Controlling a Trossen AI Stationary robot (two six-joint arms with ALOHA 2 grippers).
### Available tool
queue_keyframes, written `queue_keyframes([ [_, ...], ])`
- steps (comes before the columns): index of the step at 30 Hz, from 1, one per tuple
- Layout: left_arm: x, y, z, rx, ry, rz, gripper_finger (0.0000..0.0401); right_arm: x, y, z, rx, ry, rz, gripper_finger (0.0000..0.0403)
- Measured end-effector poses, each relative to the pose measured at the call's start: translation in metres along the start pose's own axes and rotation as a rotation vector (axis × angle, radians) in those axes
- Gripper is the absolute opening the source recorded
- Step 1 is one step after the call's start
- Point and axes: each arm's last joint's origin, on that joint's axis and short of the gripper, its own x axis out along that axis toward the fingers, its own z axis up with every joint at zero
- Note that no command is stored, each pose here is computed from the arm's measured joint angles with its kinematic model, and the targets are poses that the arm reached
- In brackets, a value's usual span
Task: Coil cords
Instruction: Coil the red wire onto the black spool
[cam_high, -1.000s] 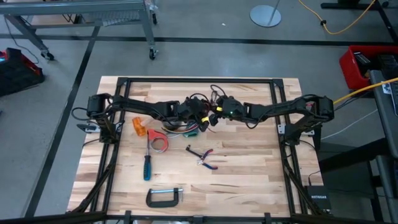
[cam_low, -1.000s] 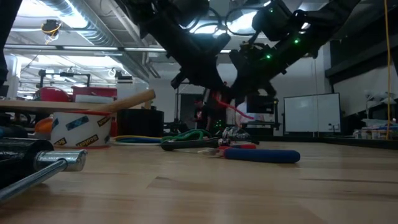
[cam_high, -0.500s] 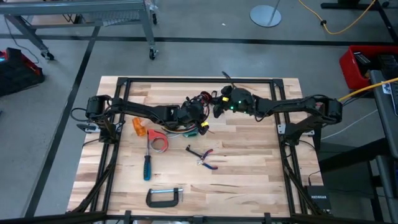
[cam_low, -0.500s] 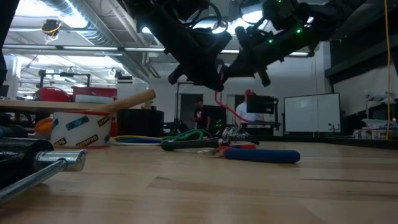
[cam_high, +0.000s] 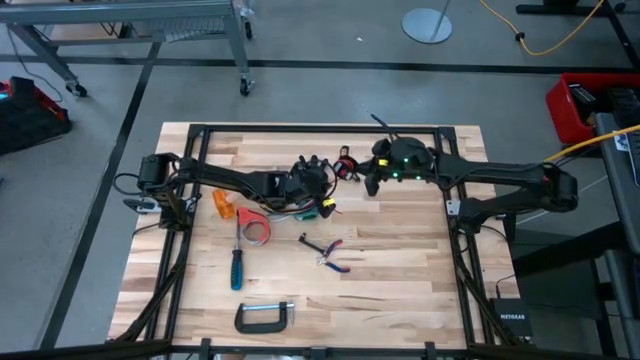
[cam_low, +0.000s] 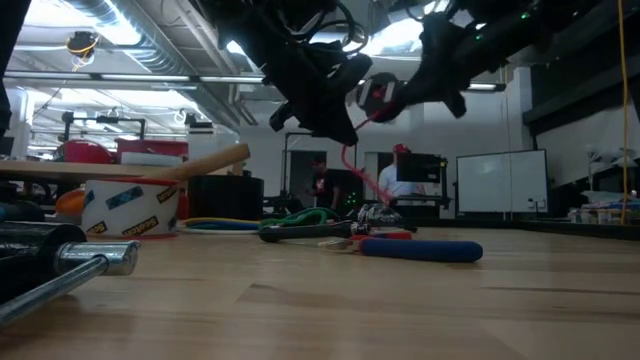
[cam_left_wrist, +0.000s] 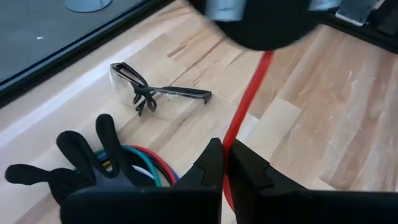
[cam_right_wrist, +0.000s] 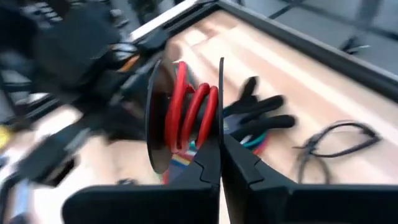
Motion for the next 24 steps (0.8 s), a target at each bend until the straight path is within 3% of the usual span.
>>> queue_keyframes([
  [7,0.002,0.003,0.004,0.024,-0.032,0.016,0.0006,-0.006,0.007,-0.003,0.001,0.115,0.251,0.0001],
  [13,0.003,0.003,0.005,0.068,-0.053,0.015,0.0012,-0.008,0.005,-0.014,0.026,0.242,0.256,0.0001],
  [24,0.003,0.003,0.003,0.076,-0.023,0.001,0.0029,-0.008,0.009,-0.010,0.017,0.218,0.343,0.0001],
])
